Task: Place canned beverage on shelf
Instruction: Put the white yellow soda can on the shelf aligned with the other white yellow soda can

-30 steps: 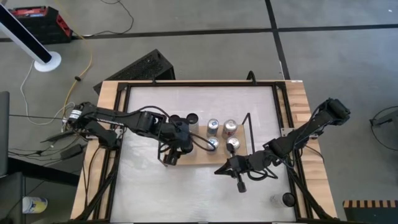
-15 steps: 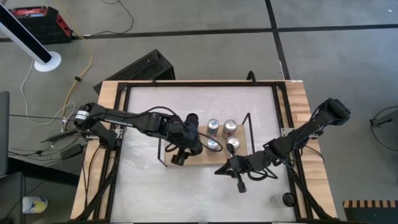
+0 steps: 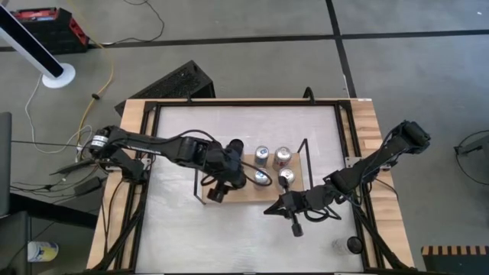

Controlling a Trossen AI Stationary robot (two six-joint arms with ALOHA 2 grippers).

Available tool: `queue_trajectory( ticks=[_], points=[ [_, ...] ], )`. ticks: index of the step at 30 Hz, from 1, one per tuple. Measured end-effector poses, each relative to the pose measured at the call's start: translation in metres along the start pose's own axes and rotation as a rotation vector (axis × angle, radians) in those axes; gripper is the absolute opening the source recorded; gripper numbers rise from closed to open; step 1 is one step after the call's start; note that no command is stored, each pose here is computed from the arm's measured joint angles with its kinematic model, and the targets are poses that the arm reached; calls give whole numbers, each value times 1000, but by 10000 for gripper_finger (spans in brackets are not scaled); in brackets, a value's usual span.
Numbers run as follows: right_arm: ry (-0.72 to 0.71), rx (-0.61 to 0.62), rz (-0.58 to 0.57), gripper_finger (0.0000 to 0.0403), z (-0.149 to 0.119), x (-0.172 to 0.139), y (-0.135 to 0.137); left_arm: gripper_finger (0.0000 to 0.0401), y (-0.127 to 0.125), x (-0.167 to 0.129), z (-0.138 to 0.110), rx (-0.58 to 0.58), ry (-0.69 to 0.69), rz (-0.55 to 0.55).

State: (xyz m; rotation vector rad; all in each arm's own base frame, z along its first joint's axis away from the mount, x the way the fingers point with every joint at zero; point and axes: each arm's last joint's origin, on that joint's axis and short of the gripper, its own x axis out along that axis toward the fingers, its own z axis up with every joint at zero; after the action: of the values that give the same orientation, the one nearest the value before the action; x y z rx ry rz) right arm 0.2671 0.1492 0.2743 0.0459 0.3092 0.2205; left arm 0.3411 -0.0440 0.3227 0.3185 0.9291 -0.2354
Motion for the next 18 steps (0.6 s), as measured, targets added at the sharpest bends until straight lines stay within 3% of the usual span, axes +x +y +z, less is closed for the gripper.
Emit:
queue_trajectory(
  ticks=[18],
  points=[
    [0, 0, 0, 29, 0, 0, 0, 250, 3, -20, 10, 34, -55, 19]
  ],
)
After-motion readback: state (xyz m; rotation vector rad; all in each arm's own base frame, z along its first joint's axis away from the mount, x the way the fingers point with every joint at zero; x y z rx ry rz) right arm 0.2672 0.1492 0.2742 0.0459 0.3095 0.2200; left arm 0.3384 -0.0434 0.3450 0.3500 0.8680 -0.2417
